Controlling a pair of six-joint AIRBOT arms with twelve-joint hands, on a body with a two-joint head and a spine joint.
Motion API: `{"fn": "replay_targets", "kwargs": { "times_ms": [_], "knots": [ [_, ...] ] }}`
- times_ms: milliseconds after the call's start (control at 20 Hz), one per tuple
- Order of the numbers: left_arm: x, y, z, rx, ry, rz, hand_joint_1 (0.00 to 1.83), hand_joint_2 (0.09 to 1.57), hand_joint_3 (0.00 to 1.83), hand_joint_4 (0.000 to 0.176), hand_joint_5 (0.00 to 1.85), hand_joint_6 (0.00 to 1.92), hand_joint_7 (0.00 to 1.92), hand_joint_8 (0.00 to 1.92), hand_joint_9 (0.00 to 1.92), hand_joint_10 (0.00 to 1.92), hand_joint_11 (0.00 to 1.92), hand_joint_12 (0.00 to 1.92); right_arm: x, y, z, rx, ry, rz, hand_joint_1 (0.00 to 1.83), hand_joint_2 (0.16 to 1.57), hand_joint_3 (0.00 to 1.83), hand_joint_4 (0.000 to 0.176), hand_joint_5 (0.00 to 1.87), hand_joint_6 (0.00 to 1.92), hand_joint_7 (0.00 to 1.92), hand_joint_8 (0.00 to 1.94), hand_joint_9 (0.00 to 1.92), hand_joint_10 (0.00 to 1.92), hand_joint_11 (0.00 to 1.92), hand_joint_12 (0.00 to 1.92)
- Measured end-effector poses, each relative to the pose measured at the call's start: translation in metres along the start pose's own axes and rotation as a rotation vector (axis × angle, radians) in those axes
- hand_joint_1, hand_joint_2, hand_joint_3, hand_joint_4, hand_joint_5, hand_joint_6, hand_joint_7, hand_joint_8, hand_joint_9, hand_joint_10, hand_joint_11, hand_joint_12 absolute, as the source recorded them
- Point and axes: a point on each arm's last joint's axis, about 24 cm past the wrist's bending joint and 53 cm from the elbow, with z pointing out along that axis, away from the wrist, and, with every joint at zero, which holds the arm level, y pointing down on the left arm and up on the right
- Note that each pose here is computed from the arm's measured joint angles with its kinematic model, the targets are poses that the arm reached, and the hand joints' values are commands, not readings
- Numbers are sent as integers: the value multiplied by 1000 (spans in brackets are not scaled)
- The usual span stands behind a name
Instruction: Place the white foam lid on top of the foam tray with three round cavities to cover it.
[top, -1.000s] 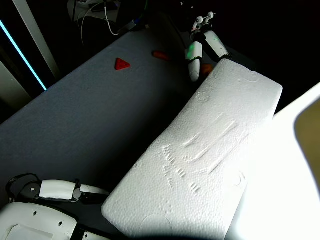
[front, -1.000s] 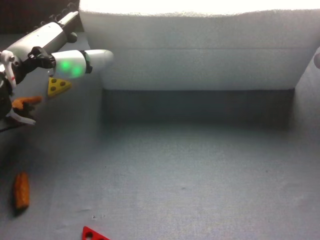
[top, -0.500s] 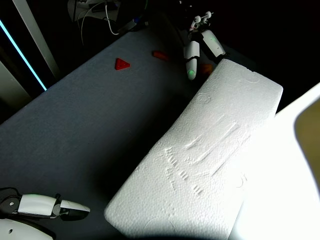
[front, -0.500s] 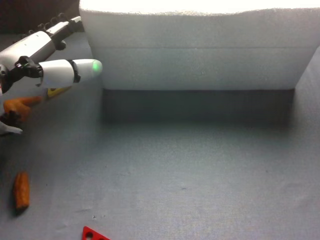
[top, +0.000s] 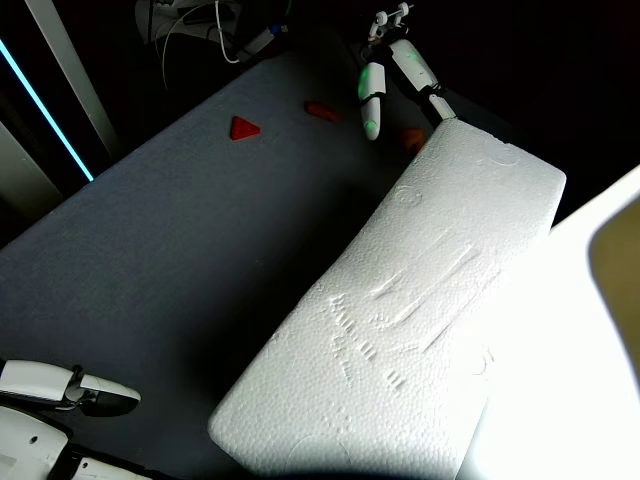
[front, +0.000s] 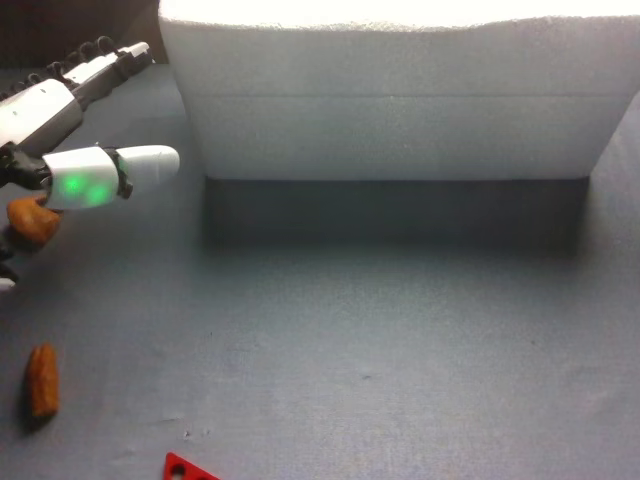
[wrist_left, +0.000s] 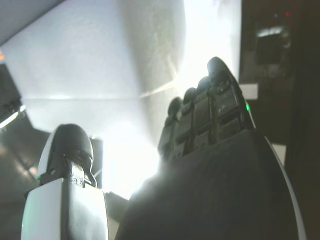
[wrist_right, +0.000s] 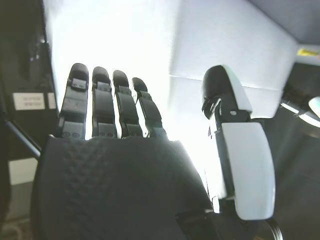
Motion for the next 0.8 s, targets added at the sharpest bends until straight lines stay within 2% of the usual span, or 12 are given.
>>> {"fn": "replay_targets", "kwargs": {
  "times_ms": [50, 150, 200, 350, 500, 550, 600, 700, 750, 800],
  "knots": [
    [2, -1, -5, 5, 10, 9, 407, 1180, 1, 0, 43, 0, 0, 0, 0, 0, 0, 305, 4, 1, -6, -6, 6, -4, 442, 1253, 0, 0, 0, 0, 0, 0, 0, 0, 39, 24],
    [7, -2, -13, 10, 29, 11, 391, 1172, 0, 0, 36, 1, 0, 0, 0, 0, 0, 61, 11, 0, -19, -13, 25, -4, 400, 1262, 0, 0, 0, 0, 0, 0, 23, 10, 1, 848],
    [13, -3, -19, 11, 48, 12, 392, 1190, 4, 0, 37, 1, 0, 0, 0, 0, 0, 1, 14, 0, -27, -22, 30, 6, 432, 1273, 2, 0, 0, 0, 0, 0, 35, 17, 0, 1139],
    [32, -11, -30, 44, 92, 4, 364, 1209, 9, 0, 29, 0, 0, 0, 0, 0, 0, 0, 19, 5, -45, -51, 36, 10, 384, 1283, 1, 0, 0, 0, 0, 0, 23, 10, 0, 845],
    [45, -16, -43, 59, 129, 1, 339, 1216, 9, 0, 30, 1, 0, 0, 0, 0, 16, 7, 32, 8, -60, -79, 57, 34, 367, 1289, 3, 0, 0, 0, 0, 0, 42, 15, 0, 847],
    [48, -20, -46, 71, 141, 0, 313, 1224, 10, 0, 21, 0, 0, 0, 0, 0, 0, 0, 36, 11, -67, -92, 65, 38, 329, 1265, 0, 0, 0, 0, 0, 0, 9, 1, 0, 665],
    [49, -24, -48, 83, 144, -4, 304, 1229, 11, 0, 23, 1, 0, 0, 0, 0, 17, 8, 39, 13, -72, -101, 74, 37, 353, 1274, 1, 0, 0, 0, 0, 0, 5, 0, 0, 607],
    [57, -33, -51, 113, 165, -18, 280, 1243, 13, 0, 9, 0, 0, 0, 0, 0, 3, 4, 42, 23, -78, -136, 84, 41, 431, 1307, 5, 0, 0, 0, 0, 0, 4, 1, 0, 716],
    [63, -36, -53, 123, 180, -25, 285, 1248, 14, 1, 2, 0, 0, 0, 0, 0, 0, 0, 43, 27, -79, -156, 88, 41, 428, 1308, 2, 0, 0, 0, 0, 0, 0, 0, 0, 608],
    [71, -41, -55, 140, 206, -25, 269, 1252, 13, 3, 0, 0, 0, 0, 0, 0, 5, 3, 46, 33, -80, -175, 96, 39, 386, 1289, 0, 0, 0, 0, 0, 0, 0, 0, 0, 340]
  ]
}}
